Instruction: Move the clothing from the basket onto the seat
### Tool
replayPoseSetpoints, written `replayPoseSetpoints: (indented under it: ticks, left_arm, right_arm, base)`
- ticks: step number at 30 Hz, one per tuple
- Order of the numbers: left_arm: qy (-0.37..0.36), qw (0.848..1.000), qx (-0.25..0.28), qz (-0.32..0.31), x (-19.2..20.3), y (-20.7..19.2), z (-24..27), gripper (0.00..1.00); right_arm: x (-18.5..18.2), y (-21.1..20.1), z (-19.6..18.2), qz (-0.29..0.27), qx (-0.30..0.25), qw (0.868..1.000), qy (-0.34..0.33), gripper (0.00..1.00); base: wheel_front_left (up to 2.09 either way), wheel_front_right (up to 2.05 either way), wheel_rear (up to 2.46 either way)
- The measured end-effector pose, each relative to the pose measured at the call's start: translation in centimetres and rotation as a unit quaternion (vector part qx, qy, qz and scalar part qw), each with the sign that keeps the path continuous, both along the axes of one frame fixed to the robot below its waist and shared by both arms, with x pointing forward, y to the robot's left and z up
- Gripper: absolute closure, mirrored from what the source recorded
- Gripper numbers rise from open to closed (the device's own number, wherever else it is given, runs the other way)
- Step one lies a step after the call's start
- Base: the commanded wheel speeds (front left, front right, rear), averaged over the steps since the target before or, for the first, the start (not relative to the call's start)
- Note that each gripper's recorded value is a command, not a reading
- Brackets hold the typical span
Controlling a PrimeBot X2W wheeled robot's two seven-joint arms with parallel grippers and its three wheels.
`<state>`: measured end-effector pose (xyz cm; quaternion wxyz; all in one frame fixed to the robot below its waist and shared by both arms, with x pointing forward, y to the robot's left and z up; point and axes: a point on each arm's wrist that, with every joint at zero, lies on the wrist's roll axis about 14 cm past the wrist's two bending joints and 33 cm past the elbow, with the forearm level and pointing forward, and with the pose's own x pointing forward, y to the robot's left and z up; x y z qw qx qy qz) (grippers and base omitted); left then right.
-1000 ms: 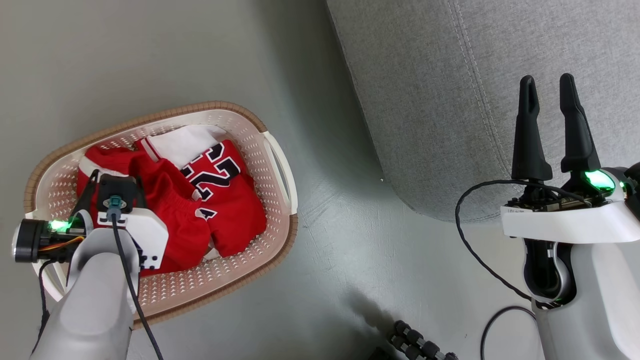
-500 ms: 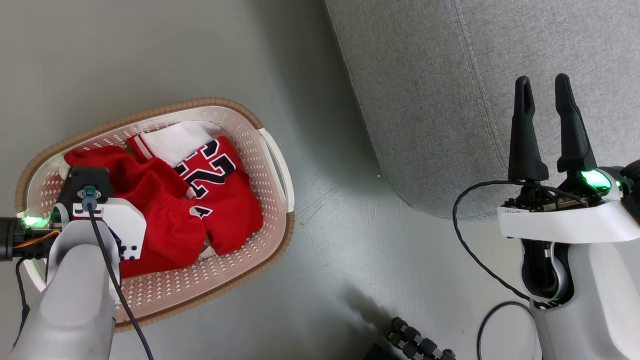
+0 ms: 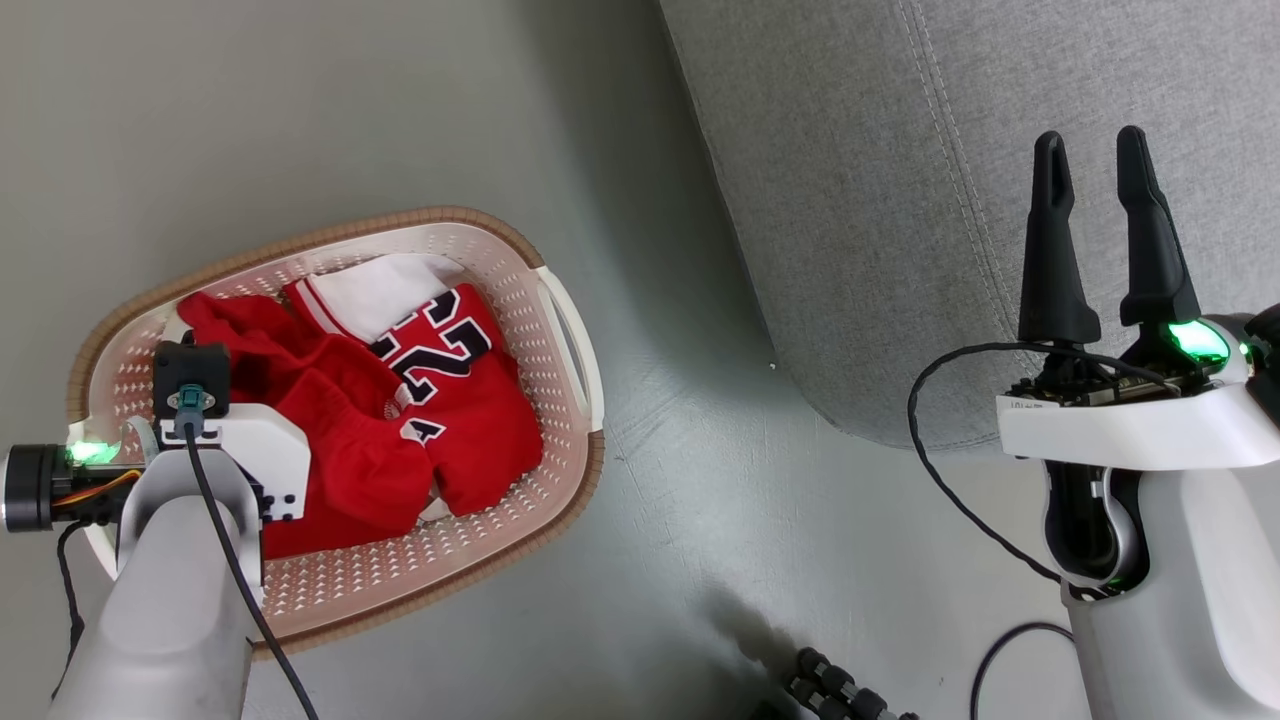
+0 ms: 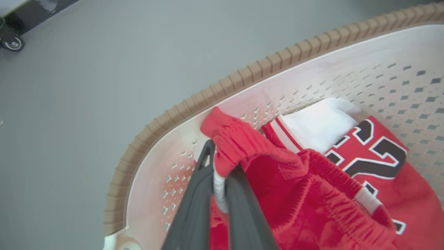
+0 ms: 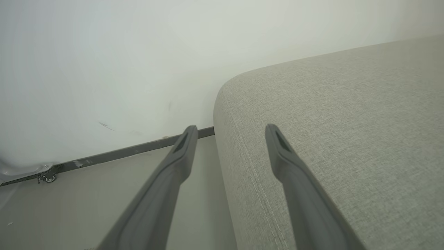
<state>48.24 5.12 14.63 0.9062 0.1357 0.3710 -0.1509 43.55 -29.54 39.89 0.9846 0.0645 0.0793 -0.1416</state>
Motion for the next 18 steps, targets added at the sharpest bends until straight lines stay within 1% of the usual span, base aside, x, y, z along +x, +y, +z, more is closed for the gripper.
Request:
replayPoseSetpoints:
  ticks: [10,18]
  left_arm:
    - [-0.054,0.998,-0.016,-0.005,1.7,0.0,3.0,1.0]
    - [-0.077,0.996,-0.026,-0.025,1.4,-0.2,5.1,1.0]
  right_arm:
    - [1.1,1.0,1.0,0.017,0.001,1.0,-0.018,0.0]
    - [1.6,1.8,1.5,0.028,0.004,0.999,-0.029,0.0]
  base:
    - [0.0,0.0,0.0]
    - [0.0,0.0,0.0]
